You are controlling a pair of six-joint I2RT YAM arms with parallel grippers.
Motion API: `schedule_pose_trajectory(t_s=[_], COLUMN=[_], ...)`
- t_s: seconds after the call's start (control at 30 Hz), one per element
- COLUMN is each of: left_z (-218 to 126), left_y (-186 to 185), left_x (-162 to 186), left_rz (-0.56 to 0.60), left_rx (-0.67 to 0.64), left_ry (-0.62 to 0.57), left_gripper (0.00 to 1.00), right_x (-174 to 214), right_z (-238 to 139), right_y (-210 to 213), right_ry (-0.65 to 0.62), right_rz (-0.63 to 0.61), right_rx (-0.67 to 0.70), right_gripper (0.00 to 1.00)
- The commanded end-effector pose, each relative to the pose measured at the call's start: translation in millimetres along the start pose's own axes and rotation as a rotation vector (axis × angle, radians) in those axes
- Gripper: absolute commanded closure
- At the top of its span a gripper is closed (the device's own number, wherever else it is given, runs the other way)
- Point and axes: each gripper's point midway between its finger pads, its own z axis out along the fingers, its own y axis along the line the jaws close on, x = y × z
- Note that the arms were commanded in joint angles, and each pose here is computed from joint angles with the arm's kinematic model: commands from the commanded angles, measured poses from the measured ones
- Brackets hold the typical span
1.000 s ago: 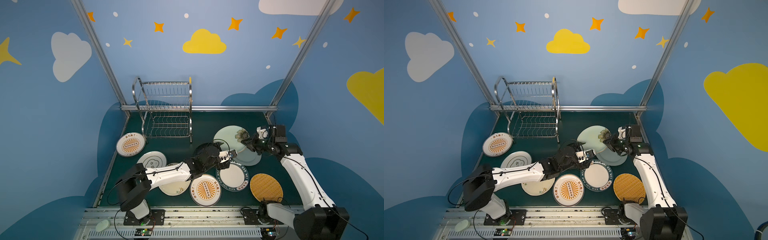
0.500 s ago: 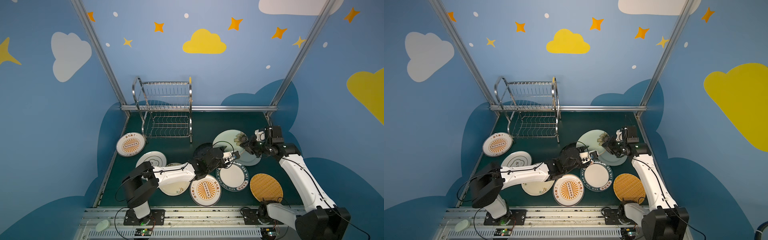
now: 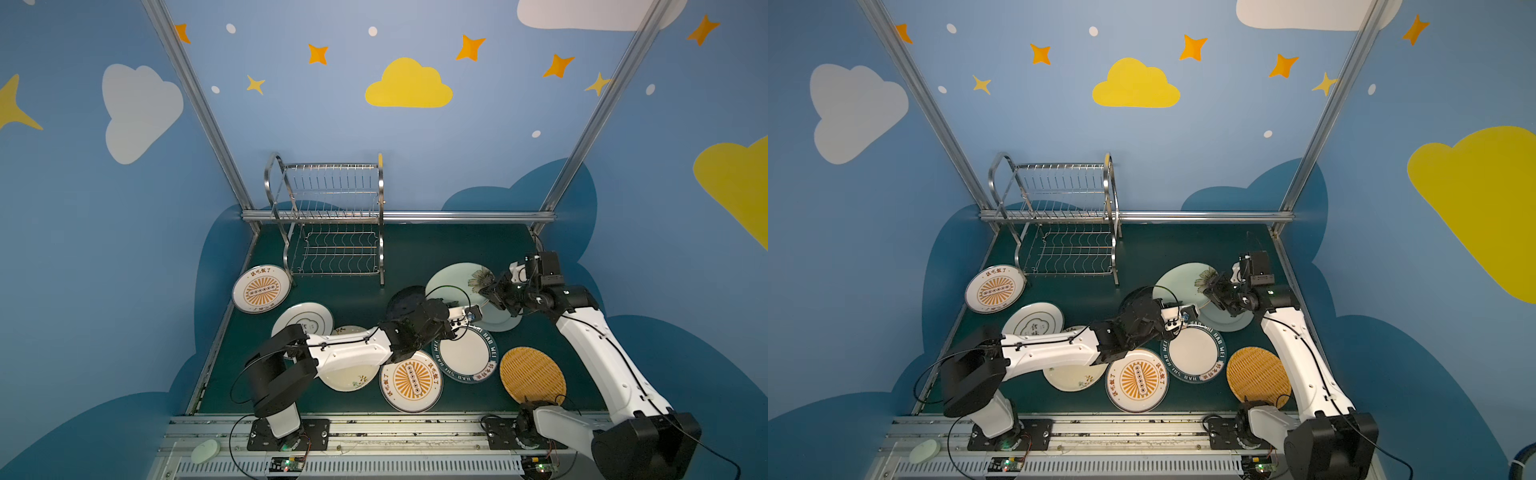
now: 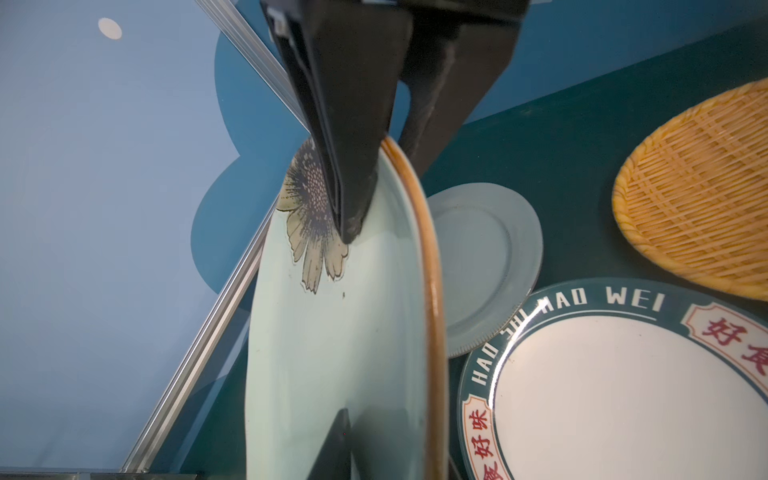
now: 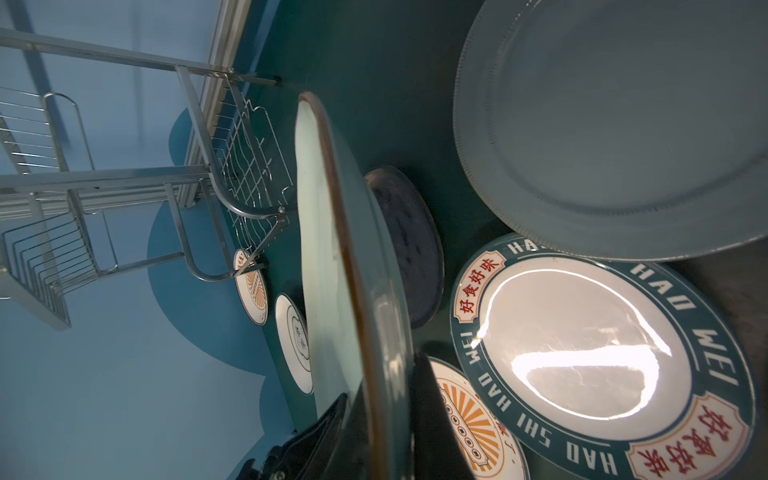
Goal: Load the plates into the dish rack
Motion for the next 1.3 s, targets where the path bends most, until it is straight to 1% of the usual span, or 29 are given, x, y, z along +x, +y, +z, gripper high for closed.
schedule_pose_trajectory(t_s=[0.0,0.07,0.37,0.4,0.43,0.47,0.6,0.67,0.77,0.87,0.97,1.13,1.27], left_z=[-0.5,-3.3,-30.1,-33.4,-37.6,-42.3,-60.9,-70.9,-83.7,-94.3,-103.8,-105.5,-110.7], left_y=[17.5,18.5,18.9,19.5,20.8,20.9,25.0,28.3,33.4,40.3,51.1,64.3,75.3], left_x=[-15.1,-18.2,-35.0,-35.9,-38.0,-39.5,-45.5,-45.7,-42.0,-37.3,-31.0,-18.8,-19.1], left_rz=[-0.108,-0.114,-0.129,-0.13,-0.132,-0.135,-0.154,-0.17,-0.191,-0.214,-0.254,-0.294,-0.32], left_rx=[-0.042,-0.043,-0.048,-0.054,-0.063,-0.067,-0.091,-0.1,-0.113,-0.14,-0.19,-0.255,-0.298], left_ry=[-0.031,-0.034,-0.06,-0.06,-0.064,-0.068,-0.091,-0.095,-0.097,-0.087,-0.081,-0.043,-0.065], left_gripper=[0.88,0.96,0.96,0.96,0.96,0.96,0.96,0.96,0.96,0.96,0.96,0.96,0.96], right_x=[-6.4,-5.4,-2.6,-1.8,-2.2,-2.5,-5.2,-7.7,-16.0,-24.3,-30.4,-32.0,-30.0], right_z=[-17.3,-16.7,-18.0,-18.0,-17.8,-17.6,-18.4,-20.5,-25.5,-32.5,-39.1,-32.9,-26.8], right_y=[43.4,44.9,58.2,60.7,63.1,64.6,74.1,79.3,89.7,97.3,104.5,100.6,92.5], right_ry=[-0.037,-0.036,-0.04,-0.037,-0.041,-0.044,-0.056,-0.07,-0.117,-0.169,-0.211,-0.209,-0.196], right_rz=[-0.078,-0.079,-0.11,-0.115,-0.12,-0.122,-0.144,-0.165,-0.212,-0.248,-0.289,-0.295,-0.308], right_rx=[-0.144,-0.146,-0.172,-0.181,-0.187,-0.191,-0.218,-0.224,-0.248,-0.264,-0.274,-0.256,-0.23], right_gripper=[1.0,1.0,1.0,0.95,0.84,0.76,0.47,0.35,0.26,0.21,0.19,0.19,0.19])
